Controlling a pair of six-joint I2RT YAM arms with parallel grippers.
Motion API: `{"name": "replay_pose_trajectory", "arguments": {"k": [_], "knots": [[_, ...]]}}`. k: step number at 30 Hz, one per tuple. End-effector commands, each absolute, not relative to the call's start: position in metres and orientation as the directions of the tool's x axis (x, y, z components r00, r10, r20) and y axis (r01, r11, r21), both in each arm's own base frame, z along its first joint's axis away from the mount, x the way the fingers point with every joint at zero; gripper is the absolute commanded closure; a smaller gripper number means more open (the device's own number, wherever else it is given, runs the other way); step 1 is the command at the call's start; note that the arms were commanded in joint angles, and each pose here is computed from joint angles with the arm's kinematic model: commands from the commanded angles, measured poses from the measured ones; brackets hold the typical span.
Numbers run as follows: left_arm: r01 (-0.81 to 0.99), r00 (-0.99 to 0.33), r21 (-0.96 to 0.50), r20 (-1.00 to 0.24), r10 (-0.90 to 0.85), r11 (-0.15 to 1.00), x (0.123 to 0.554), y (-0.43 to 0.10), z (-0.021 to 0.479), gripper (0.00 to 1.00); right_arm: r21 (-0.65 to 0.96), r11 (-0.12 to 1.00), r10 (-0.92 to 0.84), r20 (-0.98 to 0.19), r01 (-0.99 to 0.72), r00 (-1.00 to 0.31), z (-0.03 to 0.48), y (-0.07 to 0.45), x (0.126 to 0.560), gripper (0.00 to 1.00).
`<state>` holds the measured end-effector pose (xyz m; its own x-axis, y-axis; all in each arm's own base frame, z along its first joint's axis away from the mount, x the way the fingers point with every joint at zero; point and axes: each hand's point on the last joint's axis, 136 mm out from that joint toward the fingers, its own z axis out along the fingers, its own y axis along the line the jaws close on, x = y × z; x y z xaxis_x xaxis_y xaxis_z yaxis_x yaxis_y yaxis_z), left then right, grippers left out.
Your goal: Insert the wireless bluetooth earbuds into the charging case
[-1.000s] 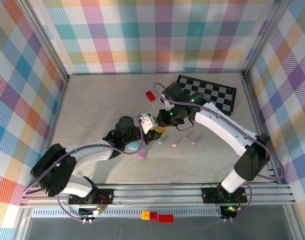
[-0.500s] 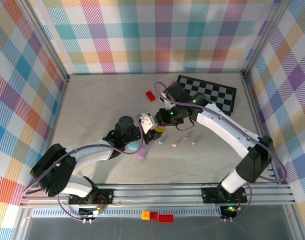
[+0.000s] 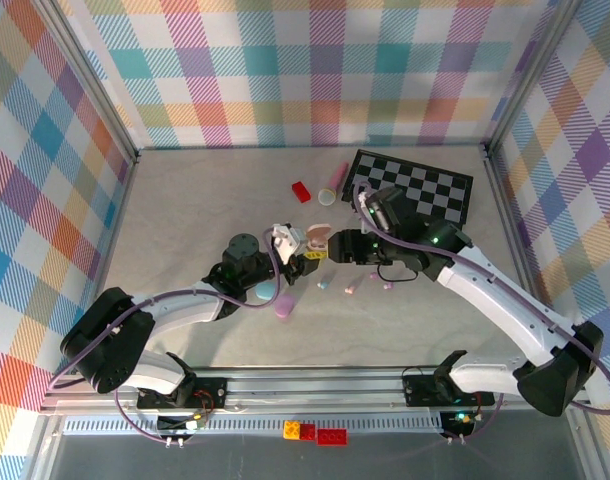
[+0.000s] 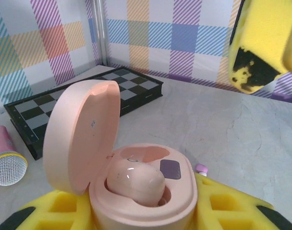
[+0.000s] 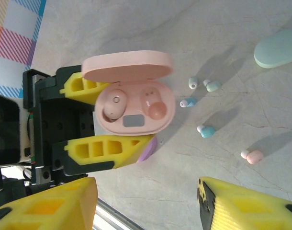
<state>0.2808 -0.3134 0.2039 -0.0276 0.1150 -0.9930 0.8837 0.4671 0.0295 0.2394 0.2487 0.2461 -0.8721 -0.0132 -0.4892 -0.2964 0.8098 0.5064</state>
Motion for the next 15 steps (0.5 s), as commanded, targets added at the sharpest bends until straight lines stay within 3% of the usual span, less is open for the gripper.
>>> {"name": "replay_pose_trajectory", "arguments": {"k": [1, 5, 10, 15], "knots": [[0.902, 0.039, 0.065, -0.997, 0.070, 0.426, 0.272, -0.315, 0.222, 0.67, 0.575, 0.761, 0.032, -0.496, -0.300, -0.868, 0.257, 0.263, 0.249, 0.41], [0.912, 0.056, 0.082, -0.996, 0.075, 0.402, 0.269, -0.318, 0.222, 0.67, 0.583, 0.758, 0.027, -0.473, -0.290, -0.881, 0.256, 0.271, 0.254, 0.41], [0.914, 0.065, 0.098, -0.993, 0.096, 0.394, 0.268, -0.318, 0.221, 0.67, 0.597, 0.749, 0.021, -0.455, -0.288, -0.890, 0.257, 0.281, 0.260, 0.67], [0.916, 0.067, 0.106, -0.991, 0.114, 0.387, 0.267, -0.318, 0.217, 0.67, 0.619, 0.725, -0.005, -0.435, -0.303, -0.900, 0.257, 0.291, 0.260, 0.77]]}}
